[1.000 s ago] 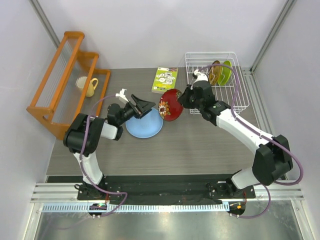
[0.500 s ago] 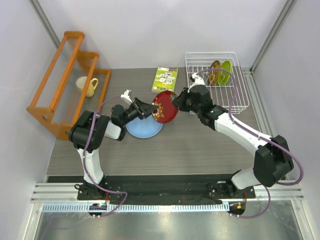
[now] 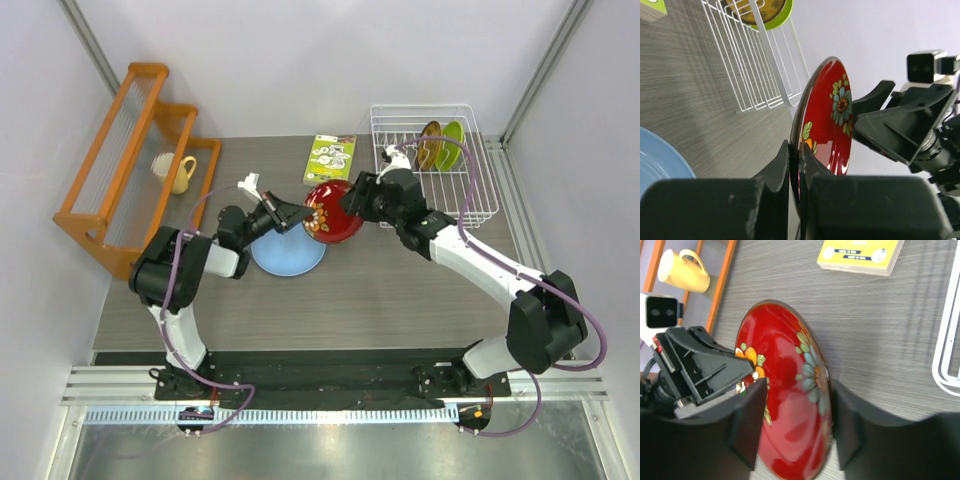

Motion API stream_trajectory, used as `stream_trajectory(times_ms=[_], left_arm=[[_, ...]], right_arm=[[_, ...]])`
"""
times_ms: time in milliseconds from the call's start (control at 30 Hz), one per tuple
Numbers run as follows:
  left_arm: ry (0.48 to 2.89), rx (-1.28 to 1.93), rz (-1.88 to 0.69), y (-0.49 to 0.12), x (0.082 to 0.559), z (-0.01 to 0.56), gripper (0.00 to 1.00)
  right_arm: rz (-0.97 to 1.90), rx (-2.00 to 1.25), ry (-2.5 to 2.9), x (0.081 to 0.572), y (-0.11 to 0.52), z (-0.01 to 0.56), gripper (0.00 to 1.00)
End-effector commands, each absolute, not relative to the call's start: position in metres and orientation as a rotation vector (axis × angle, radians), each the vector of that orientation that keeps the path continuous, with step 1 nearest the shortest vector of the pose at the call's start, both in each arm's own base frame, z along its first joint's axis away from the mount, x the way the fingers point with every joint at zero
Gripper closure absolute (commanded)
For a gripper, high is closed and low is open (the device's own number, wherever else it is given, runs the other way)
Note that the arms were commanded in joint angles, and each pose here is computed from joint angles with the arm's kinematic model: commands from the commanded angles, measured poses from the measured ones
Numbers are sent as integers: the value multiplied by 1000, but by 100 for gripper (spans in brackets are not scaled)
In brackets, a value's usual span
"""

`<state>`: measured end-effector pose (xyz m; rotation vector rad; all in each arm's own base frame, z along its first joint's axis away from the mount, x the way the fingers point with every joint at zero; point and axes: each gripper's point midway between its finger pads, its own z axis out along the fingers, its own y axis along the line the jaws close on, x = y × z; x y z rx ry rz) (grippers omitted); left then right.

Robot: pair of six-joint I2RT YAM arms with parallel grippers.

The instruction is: Unload the plates from the dish rack

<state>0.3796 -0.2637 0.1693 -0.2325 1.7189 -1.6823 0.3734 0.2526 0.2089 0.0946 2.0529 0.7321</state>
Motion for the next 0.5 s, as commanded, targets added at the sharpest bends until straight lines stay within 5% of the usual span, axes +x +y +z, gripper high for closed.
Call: stream_trajectory(times_ms=[0,200,467], left_arm=[[1763,-72,-1449,-258,374,184,100],[1918,-87,-941,-205,379,184,100],[2044,-184,-698,-151,382,147,100]], right_arm=[[717,71,1858,389,253,277,32],[502,108,1876,391,208,272,26],[449,166,1883,391,175,263,24]])
